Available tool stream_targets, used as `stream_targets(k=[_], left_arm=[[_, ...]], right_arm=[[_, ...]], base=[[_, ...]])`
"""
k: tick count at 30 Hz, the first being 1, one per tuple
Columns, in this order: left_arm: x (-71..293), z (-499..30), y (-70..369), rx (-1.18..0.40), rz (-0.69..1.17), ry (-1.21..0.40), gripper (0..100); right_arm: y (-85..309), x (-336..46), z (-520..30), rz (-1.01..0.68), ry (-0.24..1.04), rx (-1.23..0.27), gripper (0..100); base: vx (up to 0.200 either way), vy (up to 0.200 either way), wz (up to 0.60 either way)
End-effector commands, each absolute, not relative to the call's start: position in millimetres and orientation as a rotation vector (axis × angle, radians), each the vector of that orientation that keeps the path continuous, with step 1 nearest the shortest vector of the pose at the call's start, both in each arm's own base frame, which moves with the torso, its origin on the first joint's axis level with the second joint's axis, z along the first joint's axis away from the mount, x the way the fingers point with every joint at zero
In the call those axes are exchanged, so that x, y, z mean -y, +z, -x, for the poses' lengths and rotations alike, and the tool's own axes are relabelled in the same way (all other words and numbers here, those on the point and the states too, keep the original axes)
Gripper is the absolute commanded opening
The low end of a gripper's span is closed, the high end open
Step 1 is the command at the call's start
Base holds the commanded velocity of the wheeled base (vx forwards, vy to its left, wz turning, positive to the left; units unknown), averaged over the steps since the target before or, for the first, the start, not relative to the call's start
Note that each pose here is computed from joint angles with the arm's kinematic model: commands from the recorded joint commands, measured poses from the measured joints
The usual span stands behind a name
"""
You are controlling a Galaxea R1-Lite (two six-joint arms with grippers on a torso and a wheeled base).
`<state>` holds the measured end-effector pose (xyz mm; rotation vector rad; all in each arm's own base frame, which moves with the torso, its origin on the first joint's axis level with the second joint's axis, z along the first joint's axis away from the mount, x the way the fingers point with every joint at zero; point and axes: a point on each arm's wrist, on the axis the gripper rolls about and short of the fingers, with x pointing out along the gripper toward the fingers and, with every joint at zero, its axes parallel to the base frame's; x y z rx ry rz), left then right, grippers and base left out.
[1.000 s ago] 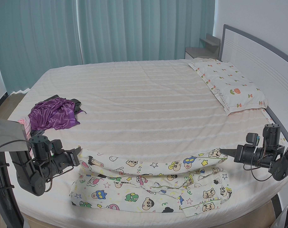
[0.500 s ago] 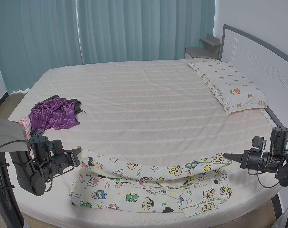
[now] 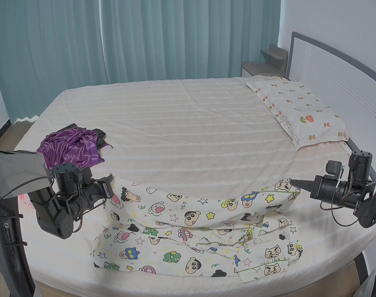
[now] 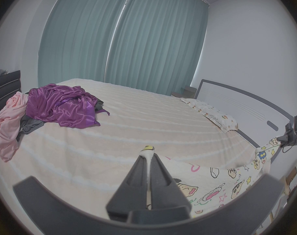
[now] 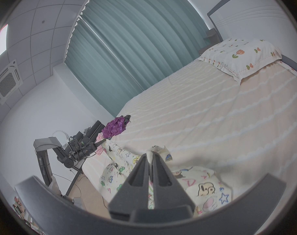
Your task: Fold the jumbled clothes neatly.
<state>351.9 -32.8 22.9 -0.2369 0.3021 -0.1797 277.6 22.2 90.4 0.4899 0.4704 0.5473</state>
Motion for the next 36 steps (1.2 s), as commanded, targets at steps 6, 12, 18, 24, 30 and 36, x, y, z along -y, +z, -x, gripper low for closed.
stream_targets(k=[6, 12, 18, 24, 30, 36], left_arm=[[39.1, -386.8, 15.2, -0.283, 0.249, -0.133, 0], [45.6, -393.2, 19.0, -0.255, 0.297, -0.109, 0], [48.7, -393.3, 19.7, -0.247, 0.298, -0.095, 0], [51.1, -384.0, 21.0, -0.262, 0.295, -0.075, 0], [47.5, -362.2, 28.3, -0.298, 0.293, -0.083, 0], [44.4, -340.9, 29.9, -0.353, 0.295, -0.130, 0]], right_arm=[[80.7, -20.1, -304.4, -0.501, 0.532, -0.471, 0], [80.3, -19.7, -305.7, -0.501, 0.532, -0.470, 0], [83.9, -19.7, -308.2, -0.497, 0.536, -0.453, 0], [89.7, -19.6, -301.9, -0.495, 0.542, -0.443, 0], [92.2, -15.2, -286.4, -0.503, 0.541, -0.453, 0], [89.2, -14.4, -268.4, -0.509, 0.563, -0.486, 0]], base=[[0.000, 0.000, 0.00], [0.000, 0.000, 0.00], [0.000, 0.000, 0.00], [0.000, 0.000, 0.00], [0.000, 0.000, 0.00], [0.000, 0.000, 0.00]])
